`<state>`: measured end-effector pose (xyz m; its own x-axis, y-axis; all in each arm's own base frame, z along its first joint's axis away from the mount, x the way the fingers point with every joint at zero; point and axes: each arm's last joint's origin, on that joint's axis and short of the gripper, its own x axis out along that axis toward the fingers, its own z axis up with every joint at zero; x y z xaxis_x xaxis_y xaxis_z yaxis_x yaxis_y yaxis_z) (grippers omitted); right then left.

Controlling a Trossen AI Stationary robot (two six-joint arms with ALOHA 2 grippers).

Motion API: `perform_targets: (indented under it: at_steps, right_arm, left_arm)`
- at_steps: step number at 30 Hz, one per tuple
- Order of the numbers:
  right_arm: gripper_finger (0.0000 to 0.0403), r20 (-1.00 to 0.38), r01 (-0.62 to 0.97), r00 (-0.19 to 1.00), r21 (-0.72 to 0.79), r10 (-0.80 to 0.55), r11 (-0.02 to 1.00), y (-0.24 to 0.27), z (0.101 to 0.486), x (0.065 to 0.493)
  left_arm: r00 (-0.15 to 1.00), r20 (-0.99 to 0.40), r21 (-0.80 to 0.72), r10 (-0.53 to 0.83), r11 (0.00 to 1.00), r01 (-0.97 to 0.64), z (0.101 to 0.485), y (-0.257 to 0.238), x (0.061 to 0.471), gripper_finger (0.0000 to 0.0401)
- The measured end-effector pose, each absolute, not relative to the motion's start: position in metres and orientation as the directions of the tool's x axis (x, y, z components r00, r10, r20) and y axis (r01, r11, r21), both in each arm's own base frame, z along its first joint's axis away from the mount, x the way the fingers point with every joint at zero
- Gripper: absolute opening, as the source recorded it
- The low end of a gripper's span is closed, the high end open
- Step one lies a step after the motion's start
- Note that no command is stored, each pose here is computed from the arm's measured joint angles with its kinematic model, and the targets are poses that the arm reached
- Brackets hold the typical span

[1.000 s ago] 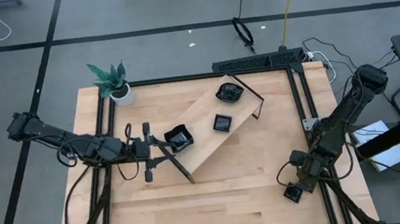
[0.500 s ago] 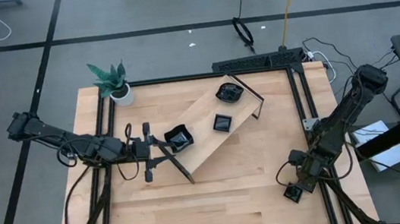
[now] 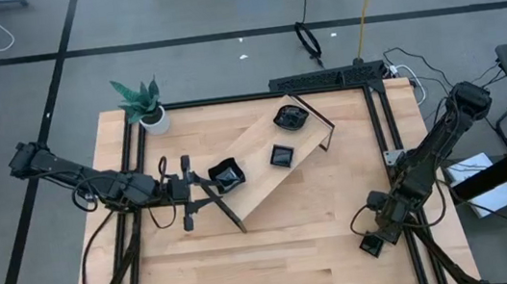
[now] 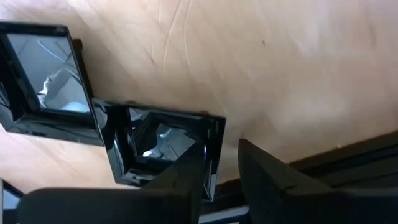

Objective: Pick & Place Mini shaped plates
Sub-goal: Stack the square plate on top of the other square plates on the shelf

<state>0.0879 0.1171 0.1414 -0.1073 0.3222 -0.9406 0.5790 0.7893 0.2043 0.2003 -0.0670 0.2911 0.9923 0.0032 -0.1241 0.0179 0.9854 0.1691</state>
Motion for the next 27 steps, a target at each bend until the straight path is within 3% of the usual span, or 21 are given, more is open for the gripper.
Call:
perform_targets:
  at_steps: [8, 15, 20, 27]
  right_arm:
    - [0.0012, -0.933, 0.581, -0.124, 0.208, 0.338, 0.787, 0.118, 0.142, 0.087]
    - [0.0004, -0.925, 0.571, -0.099, 0.249, 0.367, 0.782, 0.119, 0.144, 0.089]
    - [0.0001, -0.893, 0.532, 0.034, 0.395, 0.448, 0.749, 0.123, 0.155, 0.094]
    - [0.0, -0.855, 0.389, 0.291, 0.515, 0.428, 0.764, 0.118, 0.169, 0.1]
  left_arm:
    - [0.992, -0.124, 0.169, 0.003, 0.985, 0.018, 0.291, -0.067, 0.2, 0.0152]
    - [0.992, -0.124, 0.169, 0.003, 0.985, 0.018, 0.291, -0.067, 0.2, 0.0152]
    - [0.992, -0.124, 0.169, 0.003, 0.985, 0.018, 0.291, -0.067, 0.2, 0.0152]
    - [0.992, -0.124, 0.169, 0.003, 0.985, 0.018, 0.291, -0.067, 0.2, 0.0152]
